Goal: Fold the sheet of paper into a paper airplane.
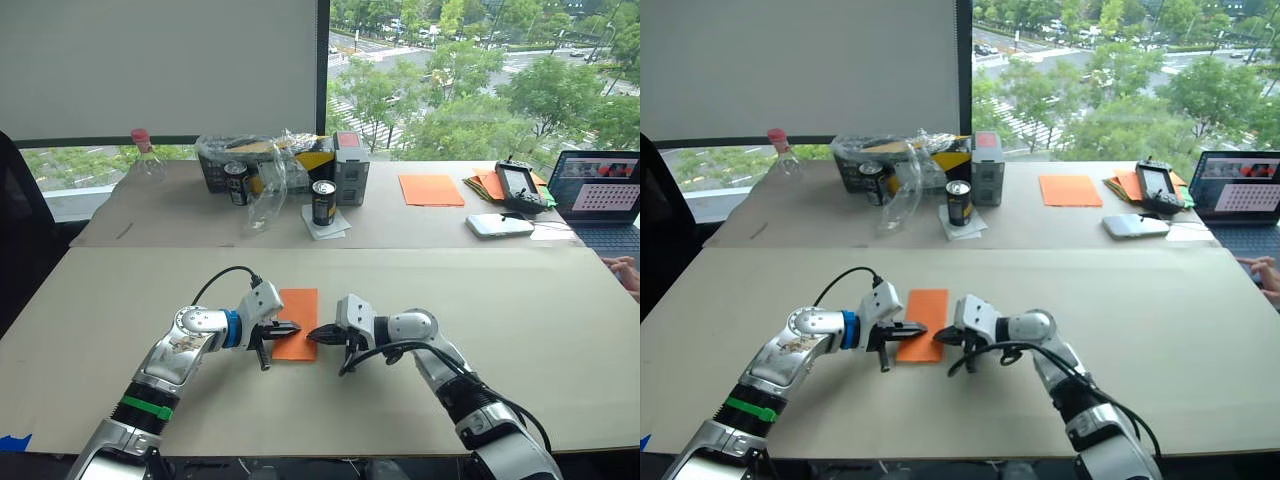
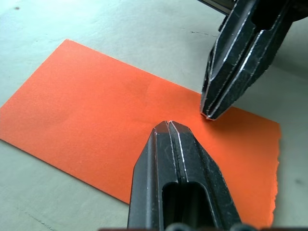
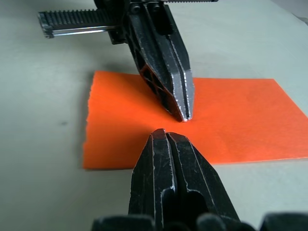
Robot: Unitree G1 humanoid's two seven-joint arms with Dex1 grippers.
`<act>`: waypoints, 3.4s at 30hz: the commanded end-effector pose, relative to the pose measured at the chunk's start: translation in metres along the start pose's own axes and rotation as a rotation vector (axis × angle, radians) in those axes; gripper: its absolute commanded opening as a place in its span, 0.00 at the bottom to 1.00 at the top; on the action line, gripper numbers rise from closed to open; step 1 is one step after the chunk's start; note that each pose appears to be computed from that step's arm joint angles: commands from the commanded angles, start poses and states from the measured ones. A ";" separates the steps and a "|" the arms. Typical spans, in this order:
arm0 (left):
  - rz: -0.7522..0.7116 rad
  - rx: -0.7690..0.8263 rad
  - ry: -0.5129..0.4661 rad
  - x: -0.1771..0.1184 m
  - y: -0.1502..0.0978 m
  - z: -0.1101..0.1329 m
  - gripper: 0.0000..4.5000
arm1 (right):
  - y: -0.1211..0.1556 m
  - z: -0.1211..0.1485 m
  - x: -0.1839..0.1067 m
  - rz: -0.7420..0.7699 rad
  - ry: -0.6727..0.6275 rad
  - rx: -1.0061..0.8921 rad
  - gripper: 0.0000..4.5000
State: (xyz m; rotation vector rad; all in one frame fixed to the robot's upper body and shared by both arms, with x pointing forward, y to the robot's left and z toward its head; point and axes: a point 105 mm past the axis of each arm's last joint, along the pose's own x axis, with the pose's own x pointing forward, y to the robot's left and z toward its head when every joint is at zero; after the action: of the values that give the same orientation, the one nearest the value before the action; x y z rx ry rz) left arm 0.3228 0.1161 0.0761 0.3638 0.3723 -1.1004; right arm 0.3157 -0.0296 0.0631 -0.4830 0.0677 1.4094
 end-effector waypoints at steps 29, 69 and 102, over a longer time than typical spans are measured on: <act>0.149 -0.171 -0.190 -0.061 0.032 0.062 0.00 | 0.035 0.080 -0.065 0.054 -0.004 0.056 0.01; -0.154 -0.157 -0.103 0.085 -0.036 0.042 0.00 | -0.052 0.090 -0.080 -0.347 0.260 -0.182 0.01; -0.146 -0.085 -0.015 0.097 -0.039 0.030 0.00 | -0.018 0.015 -0.099 -0.236 0.624 0.001 0.01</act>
State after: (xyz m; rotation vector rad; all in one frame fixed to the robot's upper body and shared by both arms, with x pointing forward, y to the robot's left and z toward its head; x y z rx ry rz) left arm 0.3300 -0.0021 0.0746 0.2441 0.3423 -1.2630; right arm 0.3130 -0.1148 0.1162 -0.8871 0.4942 1.0106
